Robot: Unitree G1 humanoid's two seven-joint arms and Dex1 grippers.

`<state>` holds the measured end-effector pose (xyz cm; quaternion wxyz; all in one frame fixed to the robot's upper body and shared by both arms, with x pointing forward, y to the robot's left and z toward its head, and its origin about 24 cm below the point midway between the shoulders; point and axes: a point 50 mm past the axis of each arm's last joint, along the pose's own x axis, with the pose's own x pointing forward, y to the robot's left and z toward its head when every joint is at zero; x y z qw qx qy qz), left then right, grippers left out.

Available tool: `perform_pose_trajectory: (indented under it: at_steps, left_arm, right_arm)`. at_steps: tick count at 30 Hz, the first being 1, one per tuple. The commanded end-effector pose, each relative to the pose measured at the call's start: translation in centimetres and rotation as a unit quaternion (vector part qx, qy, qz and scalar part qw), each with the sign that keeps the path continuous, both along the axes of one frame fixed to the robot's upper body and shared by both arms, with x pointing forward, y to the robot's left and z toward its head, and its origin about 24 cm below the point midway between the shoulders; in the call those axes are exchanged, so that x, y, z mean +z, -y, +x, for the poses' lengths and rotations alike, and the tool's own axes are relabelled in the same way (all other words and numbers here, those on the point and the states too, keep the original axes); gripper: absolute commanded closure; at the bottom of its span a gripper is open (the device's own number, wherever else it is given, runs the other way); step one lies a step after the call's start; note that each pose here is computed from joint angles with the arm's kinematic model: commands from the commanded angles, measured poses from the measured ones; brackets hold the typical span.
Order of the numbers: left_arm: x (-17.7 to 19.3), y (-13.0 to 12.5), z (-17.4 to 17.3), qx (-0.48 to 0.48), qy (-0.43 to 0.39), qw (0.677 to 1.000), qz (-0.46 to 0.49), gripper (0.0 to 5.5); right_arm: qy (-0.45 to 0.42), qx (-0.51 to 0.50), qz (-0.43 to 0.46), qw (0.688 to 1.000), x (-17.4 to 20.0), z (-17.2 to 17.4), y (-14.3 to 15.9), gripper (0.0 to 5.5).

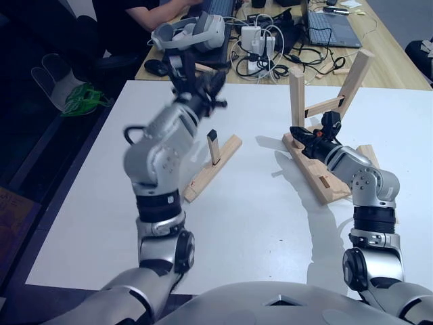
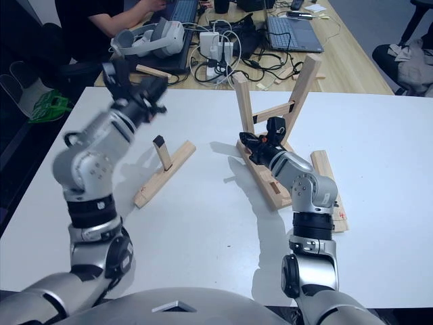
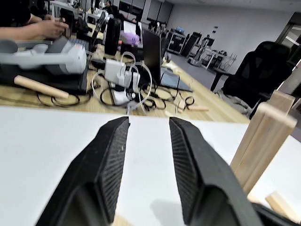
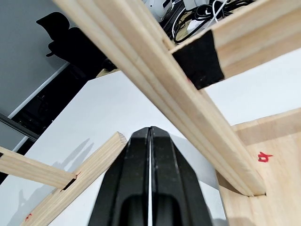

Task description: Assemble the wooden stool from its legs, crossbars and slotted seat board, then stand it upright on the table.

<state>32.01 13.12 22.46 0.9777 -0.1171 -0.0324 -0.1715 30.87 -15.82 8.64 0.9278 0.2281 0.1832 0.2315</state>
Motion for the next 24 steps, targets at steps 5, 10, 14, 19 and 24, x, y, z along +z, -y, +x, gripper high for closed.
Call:
perform_pose_trajectory:
  at_steps: [5,10,14,19,24]
  left_arm:
    - [-7.9,-5.9,-2.1,0.004,-0.170,0.965,0.199,3.90]
    - [-10.2,-3.9,-3.9,-0.079,-0.189,0.956,0.209,3.90]
    - [-10.5,-2.6,-5.1,-0.128,-0.187,0.949,0.218,3.90]
    - [-11.0,-1.3,-6.3,-0.172,-0.190,0.938,0.234,3.90]
    - [-10.6,0.4,-6.7,-0.204,-0.183,0.930,0.245,3.90]
  right_arm:
    - [-0.004,-0.006,0.007,1.000,0.0,-0.4,0.1,5.50]
    - [-0.005,-0.007,0.006,1.000,0.0,-0.4,0.2,5.50]
    - [-0.004,-0.007,0.003,1.000,0.1,-0.3,0.2,5.50]
    - [-0.003,-0.009,0.004,1.000,0.2,-0.3,0.2,5.50]
    - [-0.003,-0.010,0.006,1.000,0.2,-0.3,0.1,5.50]
